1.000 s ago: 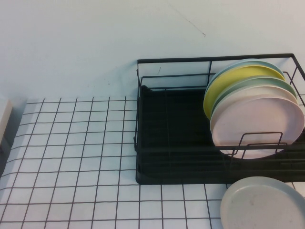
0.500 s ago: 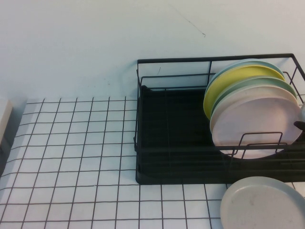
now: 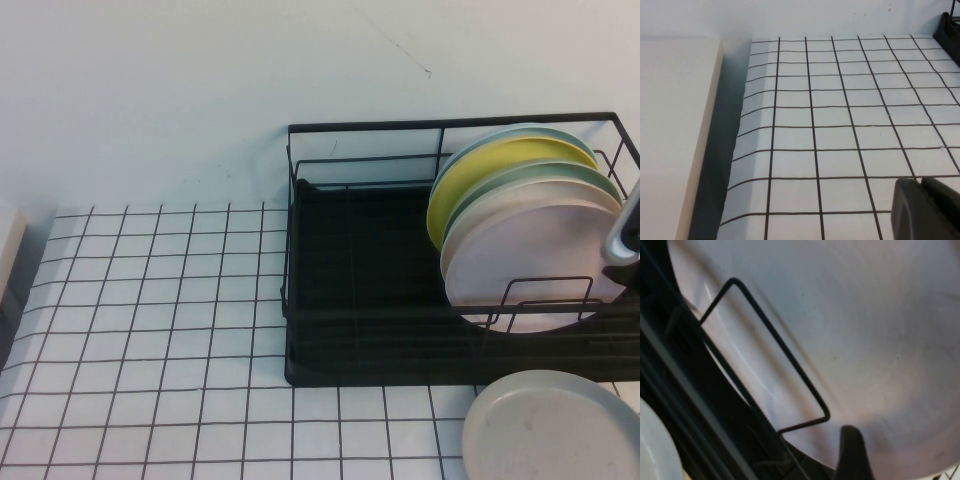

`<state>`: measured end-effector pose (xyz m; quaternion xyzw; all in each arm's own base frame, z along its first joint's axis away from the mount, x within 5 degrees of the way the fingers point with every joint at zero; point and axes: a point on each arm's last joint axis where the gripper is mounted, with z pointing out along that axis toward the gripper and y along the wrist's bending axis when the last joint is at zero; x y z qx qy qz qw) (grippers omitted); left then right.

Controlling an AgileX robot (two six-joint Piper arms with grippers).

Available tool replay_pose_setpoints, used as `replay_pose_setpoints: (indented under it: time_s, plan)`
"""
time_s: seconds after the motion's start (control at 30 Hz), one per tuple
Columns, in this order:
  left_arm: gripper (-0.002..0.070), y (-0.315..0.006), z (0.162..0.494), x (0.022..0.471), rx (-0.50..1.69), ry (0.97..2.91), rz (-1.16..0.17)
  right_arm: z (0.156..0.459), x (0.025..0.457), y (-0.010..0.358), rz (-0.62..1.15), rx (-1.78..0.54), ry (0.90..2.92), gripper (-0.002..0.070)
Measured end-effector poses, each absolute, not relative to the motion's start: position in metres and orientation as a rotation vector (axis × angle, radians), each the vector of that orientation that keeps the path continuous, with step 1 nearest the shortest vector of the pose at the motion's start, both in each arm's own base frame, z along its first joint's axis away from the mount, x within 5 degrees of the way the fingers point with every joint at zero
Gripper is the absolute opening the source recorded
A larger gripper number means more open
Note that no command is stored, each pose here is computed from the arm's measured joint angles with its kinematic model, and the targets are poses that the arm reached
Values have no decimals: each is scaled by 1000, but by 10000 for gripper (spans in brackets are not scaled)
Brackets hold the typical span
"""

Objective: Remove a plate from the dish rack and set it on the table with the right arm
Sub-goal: Grasp the plate from the shelf

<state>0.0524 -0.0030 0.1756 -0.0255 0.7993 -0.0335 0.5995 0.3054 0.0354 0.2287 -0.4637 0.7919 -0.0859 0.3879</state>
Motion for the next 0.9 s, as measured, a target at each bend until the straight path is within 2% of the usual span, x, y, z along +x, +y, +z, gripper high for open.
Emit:
replay_pose_setpoints:
  time_s: [0.3,0.63,0.73,0.83,0.9]
  plan:
    - [-3,-3,176,52,-59,1853,-78,240,315,39,-203,-1129,1986,314]
    - [-3,-3,176,52,-59,1853,-78,228,325,44,-143,-1161,1986,285]
    - [-3,-3,176,52,-59,1853,-78,229,326,44,-156,-1169,1963,205]
    - [-3,-3,176,52,-59,1853,-78,230,326,44,-165,-1165,1954,80]
    - [-3,-3,176,52,-59,1853,-78,230,326,44,-161,-1161,1953,68]
